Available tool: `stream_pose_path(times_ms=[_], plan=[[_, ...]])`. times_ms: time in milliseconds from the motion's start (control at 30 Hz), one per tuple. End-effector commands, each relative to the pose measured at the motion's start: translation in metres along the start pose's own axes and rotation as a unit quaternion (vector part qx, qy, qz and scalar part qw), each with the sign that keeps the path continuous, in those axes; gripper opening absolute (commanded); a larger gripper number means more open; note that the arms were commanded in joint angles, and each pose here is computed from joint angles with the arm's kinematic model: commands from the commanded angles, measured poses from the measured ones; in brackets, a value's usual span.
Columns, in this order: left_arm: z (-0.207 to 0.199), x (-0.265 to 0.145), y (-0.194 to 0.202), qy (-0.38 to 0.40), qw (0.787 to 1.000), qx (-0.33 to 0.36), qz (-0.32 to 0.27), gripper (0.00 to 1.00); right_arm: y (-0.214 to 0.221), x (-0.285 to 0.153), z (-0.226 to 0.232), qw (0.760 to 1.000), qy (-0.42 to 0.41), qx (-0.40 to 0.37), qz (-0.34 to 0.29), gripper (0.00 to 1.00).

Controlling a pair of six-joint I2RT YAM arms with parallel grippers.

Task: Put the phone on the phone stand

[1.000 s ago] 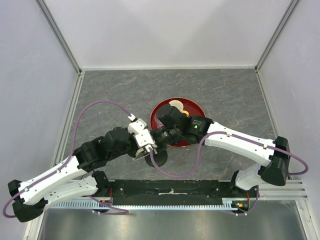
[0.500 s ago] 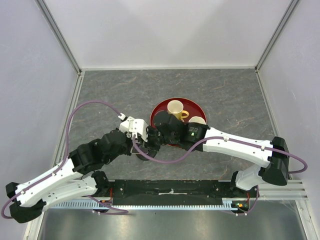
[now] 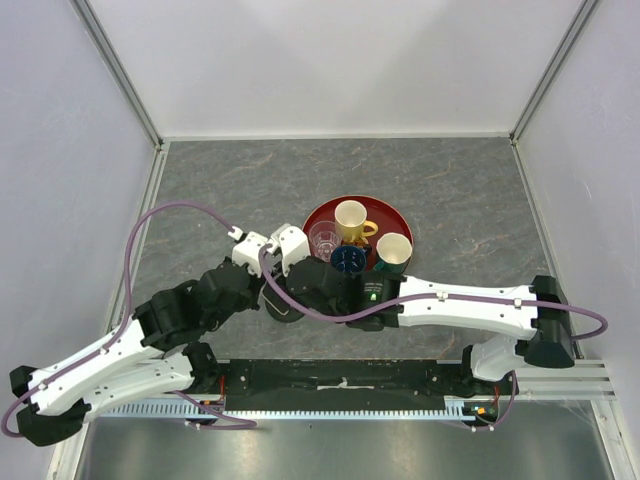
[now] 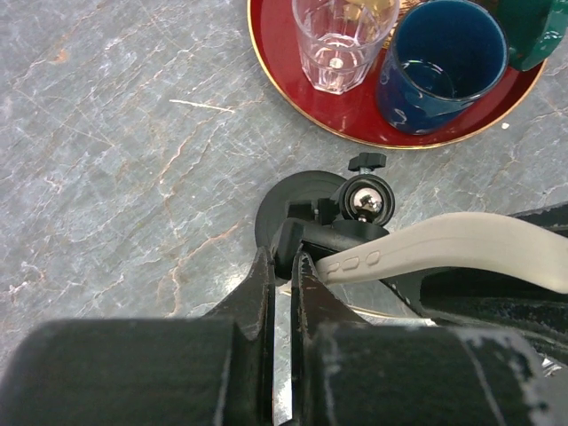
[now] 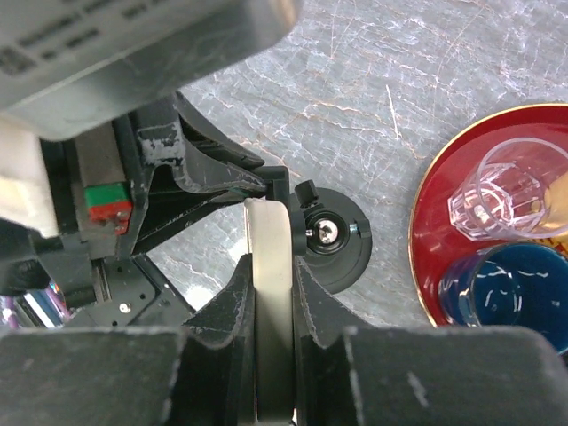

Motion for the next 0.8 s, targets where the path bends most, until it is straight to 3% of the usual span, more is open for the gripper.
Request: stream_pose_path(times_ms=[0, 200, 467, 700, 767], plan=[[0.039, -0.025, -0.020, -0.128, 0.986, -0.088, -0.064, 0.02, 0.017, -0.005, -0.072, 0.962, 0.265, -0.061, 0.006, 0.00], [0.030, -0.034, -0.019, -0.084, 0.987, -0.132, -0.031, 0.02, 0.019, 0.014, -0.059, 0.961, 0.268, -0.068, 0.010, 0.00], [0.028, -0.048, -0.010, -0.112, 0.969, -0.214, 0.058, 0.02, 0.026, 0.028, -0.047, 0.972, 0.222, -0.073, 0.033, 0.00], [0.030, -0.062, -0.013, -0.084, 0.967, -0.238, 0.035, 0.03, 0.029, 0.043, -0.036, 0.984, 0.153, -0.066, 0.065, 0.00], [0.035, -0.071, -0.011, -0.075, 0.965, -0.250, 0.013, 0.13, 0.029, 0.044, -0.036, 0.986, 0.140, -0.058, 0.064, 0.00]])
Point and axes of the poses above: each gripper's point midway between its finger pads, its own x axis out along the fingers, its own z axis along the line the jaws close on, y = z × x, the point moved 7 cm from there along -x, back along the fingers, and after that the axes turned 10 degrees about x, right-handed, at the moved point
